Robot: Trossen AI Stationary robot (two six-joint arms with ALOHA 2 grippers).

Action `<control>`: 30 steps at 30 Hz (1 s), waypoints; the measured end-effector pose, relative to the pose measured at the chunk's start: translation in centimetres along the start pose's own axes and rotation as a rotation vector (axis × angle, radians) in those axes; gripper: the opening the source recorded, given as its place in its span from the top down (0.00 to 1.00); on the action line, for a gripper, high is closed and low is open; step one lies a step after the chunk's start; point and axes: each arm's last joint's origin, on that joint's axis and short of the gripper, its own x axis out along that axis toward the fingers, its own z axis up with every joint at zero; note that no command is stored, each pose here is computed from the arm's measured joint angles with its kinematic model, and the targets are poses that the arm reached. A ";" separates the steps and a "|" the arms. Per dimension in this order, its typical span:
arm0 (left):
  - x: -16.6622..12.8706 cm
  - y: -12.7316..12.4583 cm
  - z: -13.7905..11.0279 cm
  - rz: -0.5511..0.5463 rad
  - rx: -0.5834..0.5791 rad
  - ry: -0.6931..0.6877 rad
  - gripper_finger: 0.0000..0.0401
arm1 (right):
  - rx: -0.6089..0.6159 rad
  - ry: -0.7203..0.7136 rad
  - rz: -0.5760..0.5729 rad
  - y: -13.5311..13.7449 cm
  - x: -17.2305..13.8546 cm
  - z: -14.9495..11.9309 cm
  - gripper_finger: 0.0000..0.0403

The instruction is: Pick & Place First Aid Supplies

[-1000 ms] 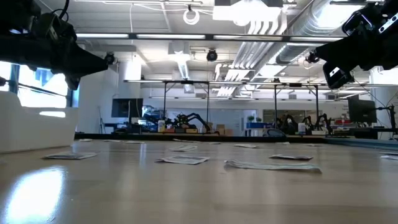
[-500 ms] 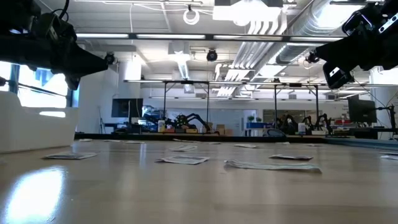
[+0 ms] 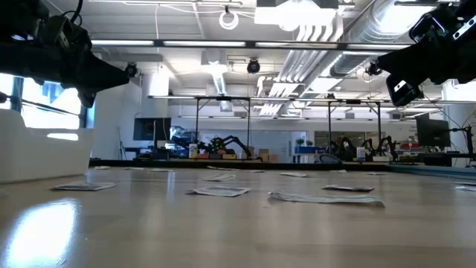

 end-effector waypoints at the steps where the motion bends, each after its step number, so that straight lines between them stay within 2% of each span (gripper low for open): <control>1: 0.0 0.0 0.0 0.000 0.000 0.000 0.85 | 0.000 0.000 0.000 0.0 0.0 0.0 0.99; 8: 0.0 0.0 0.0 0.000 0.000 0.000 0.85 | -0.008 0.000 -0.001 0.0 0.0 0.0 0.99; 12: 0.0 0.0 0.0 0.000 0.000 0.000 0.85 | -0.244 -0.010 -0.052 -0.1 0.0 0.0 0.99; 14: 0.0 0.0 0.0 0.000 0.000 0.000 0.85 | -0.324 -0.012 -0.084 -0.2 0.0 0.1 0.99; 19: 0.0 0.0 0.0 0.000 0.000 0.000 0.85 | -0.479 -0.021 -0.335 -0.9 -0.2 0.3 0.99; 22: 0.0 0.0 0.0 0.000 0.000 0.000 0.85 | -0.485 -0.026 -0.447 -1.2 -0.3 0.4 0.99; 25: 0.0 0.0 0.0 0.000 0.000 0.000 0.85 | -0.477 -0.031 -0.498 -1.3 -0.3 0.4 0.99; 28: 0.0 0.0 0.0 0.000 0.000 0.000 0.85 | -0.481 -0.030 -0.498 -1.3 -0.3 0.4 0.99; 30: 0.0 0.0 0.0 0.000 0.000 0.000 0.85 | -0.379 -0.061 -0.442 -1.2 -0.3 0.5 0.99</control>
